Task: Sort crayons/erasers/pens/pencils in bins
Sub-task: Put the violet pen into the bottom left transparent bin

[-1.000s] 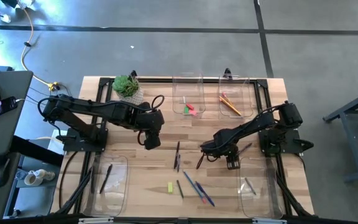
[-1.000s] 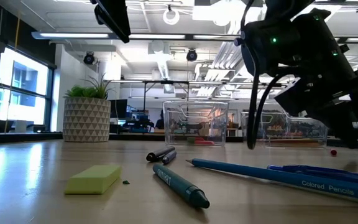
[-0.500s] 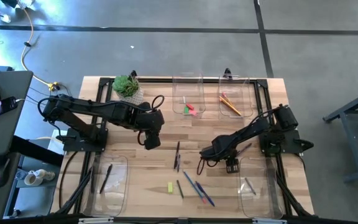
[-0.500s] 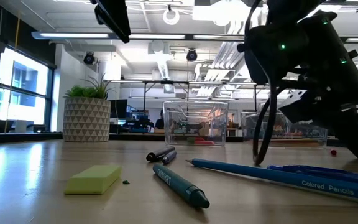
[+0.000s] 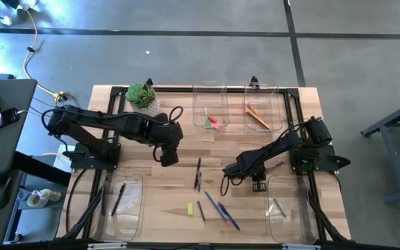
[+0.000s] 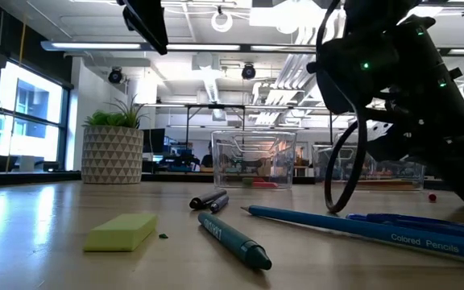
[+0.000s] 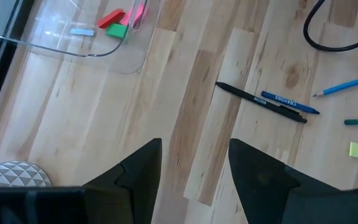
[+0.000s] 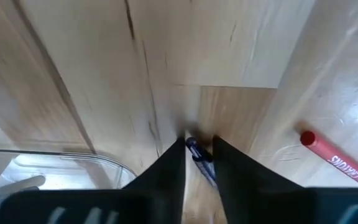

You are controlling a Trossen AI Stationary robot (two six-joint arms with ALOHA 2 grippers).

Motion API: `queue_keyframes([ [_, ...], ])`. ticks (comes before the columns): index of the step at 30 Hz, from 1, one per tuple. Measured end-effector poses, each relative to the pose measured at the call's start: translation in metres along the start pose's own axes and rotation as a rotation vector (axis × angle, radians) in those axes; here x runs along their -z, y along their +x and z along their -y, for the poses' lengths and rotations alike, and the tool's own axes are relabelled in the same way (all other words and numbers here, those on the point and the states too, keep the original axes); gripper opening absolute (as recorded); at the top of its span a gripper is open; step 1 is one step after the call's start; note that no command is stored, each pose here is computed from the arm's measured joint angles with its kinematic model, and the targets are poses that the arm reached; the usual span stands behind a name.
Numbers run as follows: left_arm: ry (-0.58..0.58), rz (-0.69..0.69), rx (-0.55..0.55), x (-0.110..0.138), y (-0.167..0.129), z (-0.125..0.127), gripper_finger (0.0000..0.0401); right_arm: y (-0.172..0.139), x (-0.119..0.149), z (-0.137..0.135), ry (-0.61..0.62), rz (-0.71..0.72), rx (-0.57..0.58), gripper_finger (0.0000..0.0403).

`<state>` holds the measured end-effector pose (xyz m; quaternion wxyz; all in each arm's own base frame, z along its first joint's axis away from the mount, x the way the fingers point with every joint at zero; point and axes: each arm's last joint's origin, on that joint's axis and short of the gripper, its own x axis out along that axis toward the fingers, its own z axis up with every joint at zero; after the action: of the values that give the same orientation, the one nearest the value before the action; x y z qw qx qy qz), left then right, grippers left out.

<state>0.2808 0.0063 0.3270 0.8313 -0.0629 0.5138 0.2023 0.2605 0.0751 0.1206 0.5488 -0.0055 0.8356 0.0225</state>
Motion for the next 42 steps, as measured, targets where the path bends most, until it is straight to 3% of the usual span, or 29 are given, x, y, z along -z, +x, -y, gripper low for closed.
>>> queue_keyframes([
  [12, 0.006, 0.016, 0.002, 0.001, -0.006, -0.005, 0.0174, 0.0, 0.0, 0.0, 0.0, -0.003, 0.005, 0.0005],
  [21, -0.031, -0.102, -0.101, 0.015, -0.012, -0.023, 0.0174, 0.0, 0.0, 0.0, 0.008, 0.0, 0.004, 0.0002],
  [28, -0.044, -0.097, -0.099, 0.023, -0.019, -0.024, 0.0174, -0.004, -0.003, -0.001, 0.022, 0.014, 0.0, 0.0001],
  [34, -0.07, -0.126, -0.088, 0.052, 0.002, -0.019, 0.0174, -0.004, -0.003, -0.001, 0.045, 0.015, 0.0, 0.0],
  [42, -0.148, -0.079, -0.018, 0.064, 0.021, -0.026, 0.0174, -0.012, -0.001, -0.002, 0.093, 0.072, -0.013, 0.0],
])
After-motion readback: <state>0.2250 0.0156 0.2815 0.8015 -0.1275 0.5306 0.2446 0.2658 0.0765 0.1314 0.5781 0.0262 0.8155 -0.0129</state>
